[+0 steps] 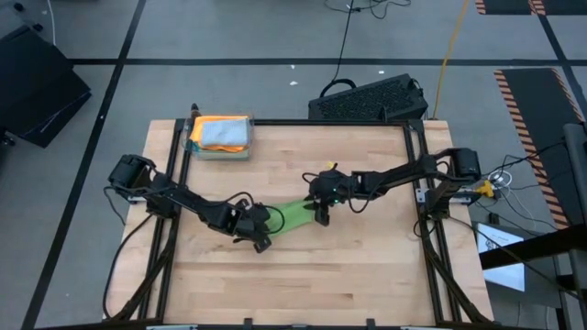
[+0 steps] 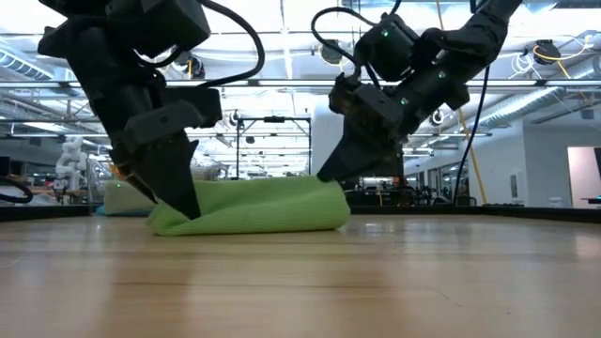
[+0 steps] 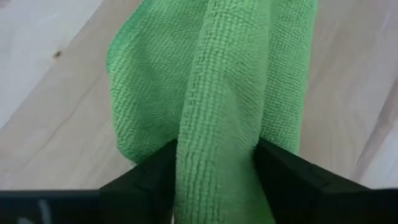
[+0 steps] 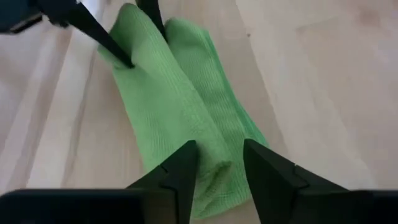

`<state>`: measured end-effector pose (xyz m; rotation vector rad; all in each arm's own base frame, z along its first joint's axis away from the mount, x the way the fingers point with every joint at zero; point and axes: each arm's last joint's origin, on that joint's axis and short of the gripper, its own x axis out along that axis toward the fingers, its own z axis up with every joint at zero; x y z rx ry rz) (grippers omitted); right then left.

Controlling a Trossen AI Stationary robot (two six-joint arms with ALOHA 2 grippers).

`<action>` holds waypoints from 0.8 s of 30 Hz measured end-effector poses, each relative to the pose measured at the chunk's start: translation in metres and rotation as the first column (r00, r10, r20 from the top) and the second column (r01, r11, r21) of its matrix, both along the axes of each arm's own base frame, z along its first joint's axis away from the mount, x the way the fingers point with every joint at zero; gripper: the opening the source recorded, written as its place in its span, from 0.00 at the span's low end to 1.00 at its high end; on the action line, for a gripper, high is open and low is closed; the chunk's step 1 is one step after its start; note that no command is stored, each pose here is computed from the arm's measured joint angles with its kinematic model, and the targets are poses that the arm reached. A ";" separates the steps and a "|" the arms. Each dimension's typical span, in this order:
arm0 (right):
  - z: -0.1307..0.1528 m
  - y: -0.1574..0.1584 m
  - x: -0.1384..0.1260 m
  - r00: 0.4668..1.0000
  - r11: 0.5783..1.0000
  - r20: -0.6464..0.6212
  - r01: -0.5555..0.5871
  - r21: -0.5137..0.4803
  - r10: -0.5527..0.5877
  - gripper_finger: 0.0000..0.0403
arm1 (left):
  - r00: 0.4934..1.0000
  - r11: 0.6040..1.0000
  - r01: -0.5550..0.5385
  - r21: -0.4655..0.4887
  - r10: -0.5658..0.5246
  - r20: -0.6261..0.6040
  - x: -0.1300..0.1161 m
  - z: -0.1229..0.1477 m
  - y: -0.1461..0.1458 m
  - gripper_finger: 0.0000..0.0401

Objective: Fold microfiber towels
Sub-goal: Fold the green microfiber cloth

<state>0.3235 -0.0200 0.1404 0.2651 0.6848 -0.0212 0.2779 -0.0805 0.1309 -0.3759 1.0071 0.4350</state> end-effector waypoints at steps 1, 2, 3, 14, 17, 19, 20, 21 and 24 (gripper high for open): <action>0.001 0.000 0.000 1.000 1.000 0.005 0.002 -0.012 -0.002 0.31 | 1.000 1.000 0.000 0.002 0.000 -0.004 0.000 0.000 0.000 0.52; 0.002 -0.001 0.000 1.000 1.000 0.006 0.009 -0.025 -0.008 0.31 | 1.000 1.000 0.002 0.005 -0.002 -0.006 -0.001 0.000 0.000 0.54; 0.002 -0.001 0.000 1.000 0.999 0.006 0.008 -0.032 -0.008 0.31 | 1.000 1.000 0.007 0.008 -0.007 -0.007 -0.001 0.001 0.000 0.55; 0.026 0.029 -0.002 0.983 0.970 0.096 -0.133 -0.203 0.155 0.21 | 1.000 1.000 0.000 0.017 0.000 -0.007 -0.001 0.001 0.002 0.57; 0.018 0.040 -0.001 0.936 0.945 0.175 -0.278 -0.171 0.307 0.15 | 1.000 1.000 0.001 0.017 -0.001 -0.006 0.000 0.001 0.002 0.57; 0.006 0.043 0.002 0.910 0.933 0.220 -0.324 -0.154 0.352 0.11 | 1.000 1.000 0.006 0.016 -0.006 -0.005 0.000 0.001 0.002 0.56; -0.002 0.043 0.002 0.909 0.932 0.217 -0.330 -0.149 0.356 0.09 | 1.000 1.000 0.009 0.011 -0.009 -0.005 0.000 0.001 0.002 0.54; -0.007 0.043 0.004 0.907 0.932 0.222 -0.330 -0.149 0.357 0.07 | 1.000 1.000 0.010 0.010 -0.010 -0.003 0.000 0.001 0.002 0.51; -0.016 0.043 0.009 0.901 0.926 0.228 -0.335 -0.172 0.369 0.02 | 1.000 1.000 0.011 -0.005 -0.011 -0.005 0.000 0.001 0.002 0.41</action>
